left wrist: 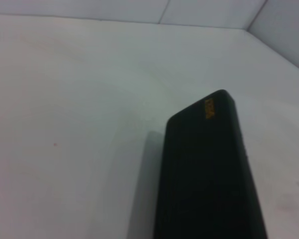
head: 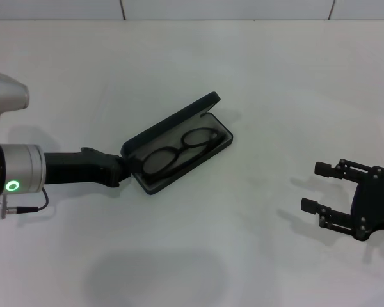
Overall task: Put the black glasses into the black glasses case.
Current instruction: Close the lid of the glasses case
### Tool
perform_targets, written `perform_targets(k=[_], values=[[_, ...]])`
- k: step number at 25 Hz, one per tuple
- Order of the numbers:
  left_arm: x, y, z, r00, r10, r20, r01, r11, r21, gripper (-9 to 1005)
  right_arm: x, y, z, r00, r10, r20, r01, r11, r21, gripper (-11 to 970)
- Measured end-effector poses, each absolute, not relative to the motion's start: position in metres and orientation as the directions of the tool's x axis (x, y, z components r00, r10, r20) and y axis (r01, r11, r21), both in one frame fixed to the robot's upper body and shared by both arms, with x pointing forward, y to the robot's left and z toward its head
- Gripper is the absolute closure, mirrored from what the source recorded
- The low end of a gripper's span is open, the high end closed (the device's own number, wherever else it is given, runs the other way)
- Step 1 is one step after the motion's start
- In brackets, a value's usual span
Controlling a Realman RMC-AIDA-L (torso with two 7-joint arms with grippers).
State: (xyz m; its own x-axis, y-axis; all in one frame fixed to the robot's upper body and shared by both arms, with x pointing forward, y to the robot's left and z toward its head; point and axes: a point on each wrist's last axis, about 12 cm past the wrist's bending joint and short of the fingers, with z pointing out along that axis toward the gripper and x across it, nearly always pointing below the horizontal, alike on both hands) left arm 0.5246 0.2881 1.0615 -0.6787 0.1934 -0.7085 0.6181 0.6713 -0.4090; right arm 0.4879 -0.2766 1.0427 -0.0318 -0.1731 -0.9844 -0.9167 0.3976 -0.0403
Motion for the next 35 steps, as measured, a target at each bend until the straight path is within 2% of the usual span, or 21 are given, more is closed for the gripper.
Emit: perform_targets(k=[22,28,35], values=[[0.562,0.299,1.073,-0.623,0.107,-0.775,0.523,0.794,-0.311,997,0.486,-0.275,1.042,-0.038,-0.163,-0.986,-0.92,0.392,-0.029,300],[0.559,0.302,1.074,-0.626,0.086,-0.775,0.515,0.792,-0.328,997,0.485,-0.276,1.042,-0.041,-0.162,-0.986,-0.918,0.395,-0.026,300],[0.55,0.315,1.091,-0.556,-0.033,-0.83,0.514,0.772,-0.375,996,0.484,-0.277,1.041,-0.039,-0.163,-0.986,-0.917,0.398,-0.03,300]])
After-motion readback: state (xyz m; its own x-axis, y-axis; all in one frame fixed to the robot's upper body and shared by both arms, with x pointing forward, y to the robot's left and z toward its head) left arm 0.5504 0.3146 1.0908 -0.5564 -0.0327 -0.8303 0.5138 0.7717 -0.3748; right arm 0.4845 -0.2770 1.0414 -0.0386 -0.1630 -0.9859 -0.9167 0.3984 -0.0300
